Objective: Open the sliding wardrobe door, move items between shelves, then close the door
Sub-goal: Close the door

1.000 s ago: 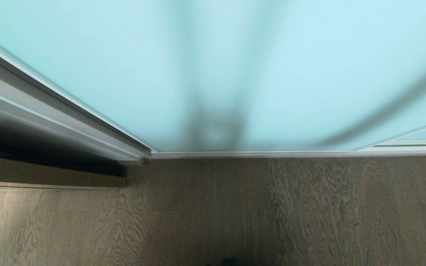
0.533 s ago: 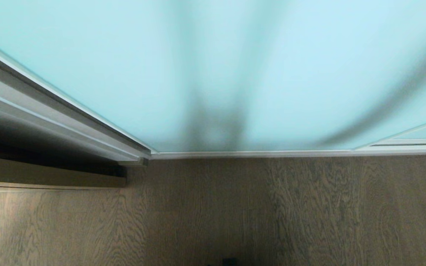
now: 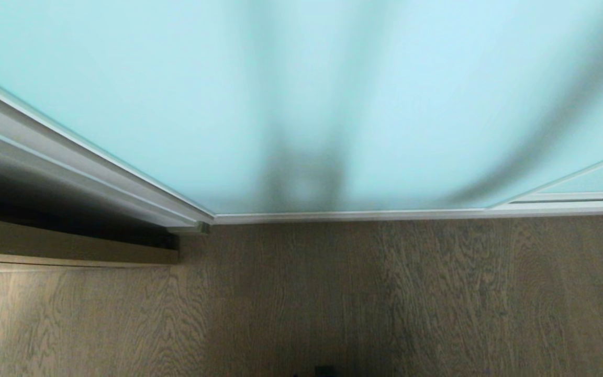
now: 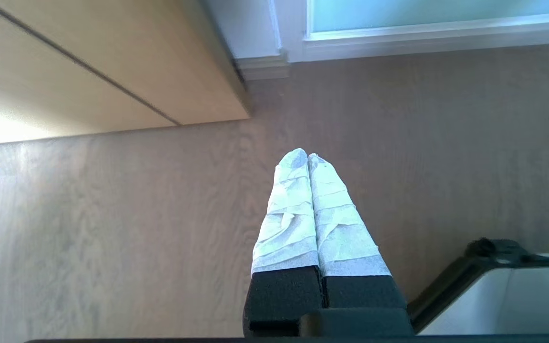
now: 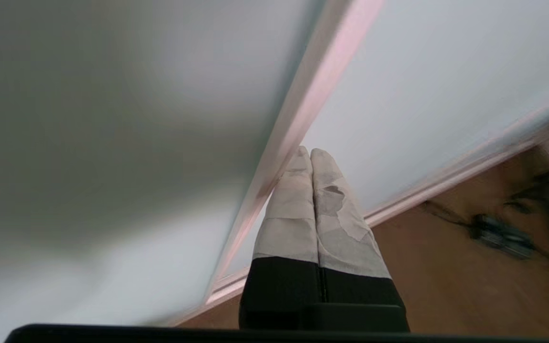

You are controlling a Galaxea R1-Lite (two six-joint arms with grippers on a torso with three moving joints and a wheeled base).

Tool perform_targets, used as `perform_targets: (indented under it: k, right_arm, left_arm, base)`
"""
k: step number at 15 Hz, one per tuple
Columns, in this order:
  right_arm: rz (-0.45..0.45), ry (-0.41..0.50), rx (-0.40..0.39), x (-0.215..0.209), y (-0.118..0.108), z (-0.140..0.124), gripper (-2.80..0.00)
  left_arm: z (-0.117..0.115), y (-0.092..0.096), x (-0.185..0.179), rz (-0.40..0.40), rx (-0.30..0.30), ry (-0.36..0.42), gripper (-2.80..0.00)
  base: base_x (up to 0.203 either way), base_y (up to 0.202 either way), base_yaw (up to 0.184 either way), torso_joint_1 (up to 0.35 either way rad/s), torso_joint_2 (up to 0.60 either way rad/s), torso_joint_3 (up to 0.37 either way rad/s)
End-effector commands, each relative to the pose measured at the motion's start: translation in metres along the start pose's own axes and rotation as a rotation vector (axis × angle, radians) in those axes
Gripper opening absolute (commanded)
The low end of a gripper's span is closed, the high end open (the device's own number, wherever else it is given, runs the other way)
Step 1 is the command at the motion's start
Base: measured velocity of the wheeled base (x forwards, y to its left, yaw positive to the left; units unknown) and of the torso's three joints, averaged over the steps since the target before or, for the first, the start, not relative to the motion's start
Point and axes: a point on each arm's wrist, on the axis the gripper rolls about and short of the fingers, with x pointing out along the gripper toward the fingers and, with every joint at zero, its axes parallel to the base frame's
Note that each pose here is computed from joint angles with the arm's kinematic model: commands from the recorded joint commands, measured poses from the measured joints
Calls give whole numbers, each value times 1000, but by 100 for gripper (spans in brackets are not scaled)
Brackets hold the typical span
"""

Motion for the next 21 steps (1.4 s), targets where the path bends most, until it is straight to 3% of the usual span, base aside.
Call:
perform_targets:
  k: [1,6,8,10,13,18,21]
  right_arm:
    - [18,-26,-35,-7,12,5,-280]
    - [-21,-14,-15,-5,5,0,-280]
    - [-124,-42,-29,-5,0,0,-280]
    - [-259,-103,-45,-7,-2,0,-280]
    - [-349,-262,-142,-10,3,10,-280]
    - [-407,-471,-278,-16,17,24,-280]
    - [-351,-526,-316,-19,27,31,-280]
  left_arm:
    - [0,0,0,1,-1,0,-280]
    - [0,0,0,1,0,0,-280]
    - [0,0,0,1,0,0,-280]
    - [0,0,0,1,0,0,-280]
    - [0,0,0,1,0,0,-280]
    - [0,0,0,1,0,0,-280]
    - [0,0,0,1,0,0,-280]
  base:
    - [0,0,0,0,0,0]
    - [0,0,0,0,0,0]
    - [0,0,0,0,0,0]
    - [0,0,0,0,0,0]
    - [0,0,0,0,0,0]
    - [0,0,0,0,0,0]
    - [0,0,0,0,0,0]
